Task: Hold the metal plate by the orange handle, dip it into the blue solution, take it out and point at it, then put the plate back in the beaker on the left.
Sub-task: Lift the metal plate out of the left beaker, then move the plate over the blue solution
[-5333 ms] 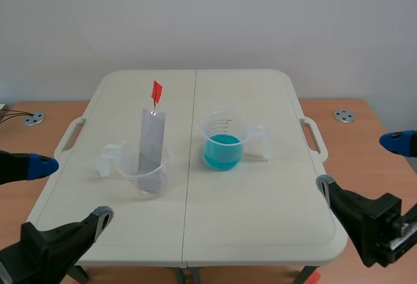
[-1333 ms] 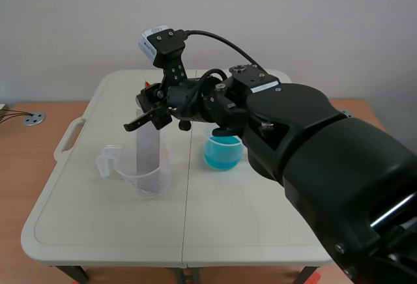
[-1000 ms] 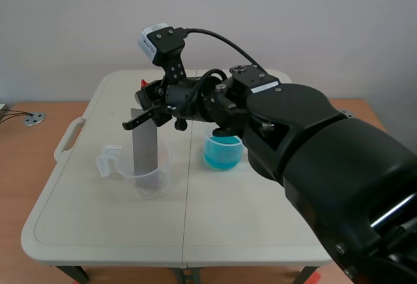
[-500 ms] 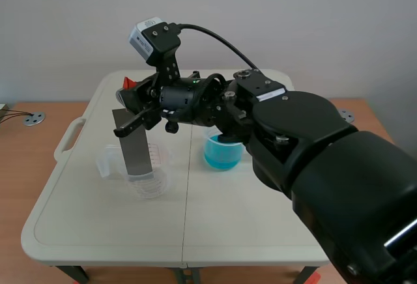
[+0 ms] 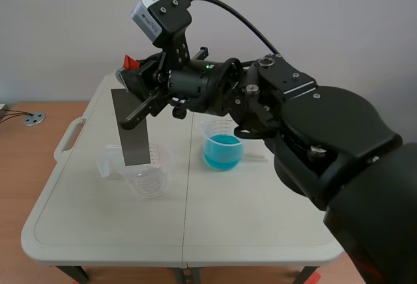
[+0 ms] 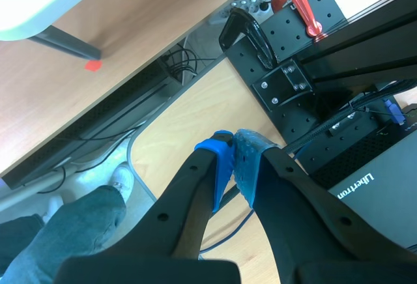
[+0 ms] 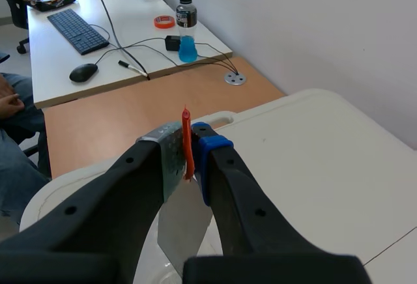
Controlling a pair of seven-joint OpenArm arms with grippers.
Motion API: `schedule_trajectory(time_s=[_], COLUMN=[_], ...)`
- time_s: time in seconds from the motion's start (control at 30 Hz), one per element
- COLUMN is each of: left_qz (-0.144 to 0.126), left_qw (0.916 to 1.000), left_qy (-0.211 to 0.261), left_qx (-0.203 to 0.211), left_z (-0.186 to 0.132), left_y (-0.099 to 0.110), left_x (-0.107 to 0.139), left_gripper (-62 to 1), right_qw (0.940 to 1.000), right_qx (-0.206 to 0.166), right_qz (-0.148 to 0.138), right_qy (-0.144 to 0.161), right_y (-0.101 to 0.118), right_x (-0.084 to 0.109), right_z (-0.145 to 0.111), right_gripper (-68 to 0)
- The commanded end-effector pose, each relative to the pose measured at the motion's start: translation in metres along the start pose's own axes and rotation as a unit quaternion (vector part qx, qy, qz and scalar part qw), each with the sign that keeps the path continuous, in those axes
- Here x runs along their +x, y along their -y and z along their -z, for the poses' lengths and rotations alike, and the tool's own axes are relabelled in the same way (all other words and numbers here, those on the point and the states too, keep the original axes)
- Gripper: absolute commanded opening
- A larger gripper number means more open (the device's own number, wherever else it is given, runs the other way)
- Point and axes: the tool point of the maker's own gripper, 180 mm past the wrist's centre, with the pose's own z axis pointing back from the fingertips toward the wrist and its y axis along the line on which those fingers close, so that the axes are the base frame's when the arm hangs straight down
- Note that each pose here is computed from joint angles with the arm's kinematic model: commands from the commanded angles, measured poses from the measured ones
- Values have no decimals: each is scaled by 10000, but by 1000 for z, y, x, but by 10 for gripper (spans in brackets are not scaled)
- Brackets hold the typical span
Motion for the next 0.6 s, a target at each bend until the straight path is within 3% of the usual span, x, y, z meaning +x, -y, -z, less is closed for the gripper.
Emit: schedule_trajectory(time_s=[0.0,0.3,0.57], left_qz=[-39,-37,-37], left_qw=[10000,10000,10000], left_qy=[49,53,63], left_qx=[-7,-8,-8], left_z=[0,0,0], left_y=[1,1,1], left_x=[2,2,2], left_gripper=[-593,-593,-593], right_qw=[9995,9965,9941], right_qx=[-2,-181,-329], right_qz=[-167,-617,-806], right_qy=[260,530,650], right_y=[2,2,10], right_x=[20,52,68], right_z=[-2,-15,-23], right_gripper=[-662,-662,-662])
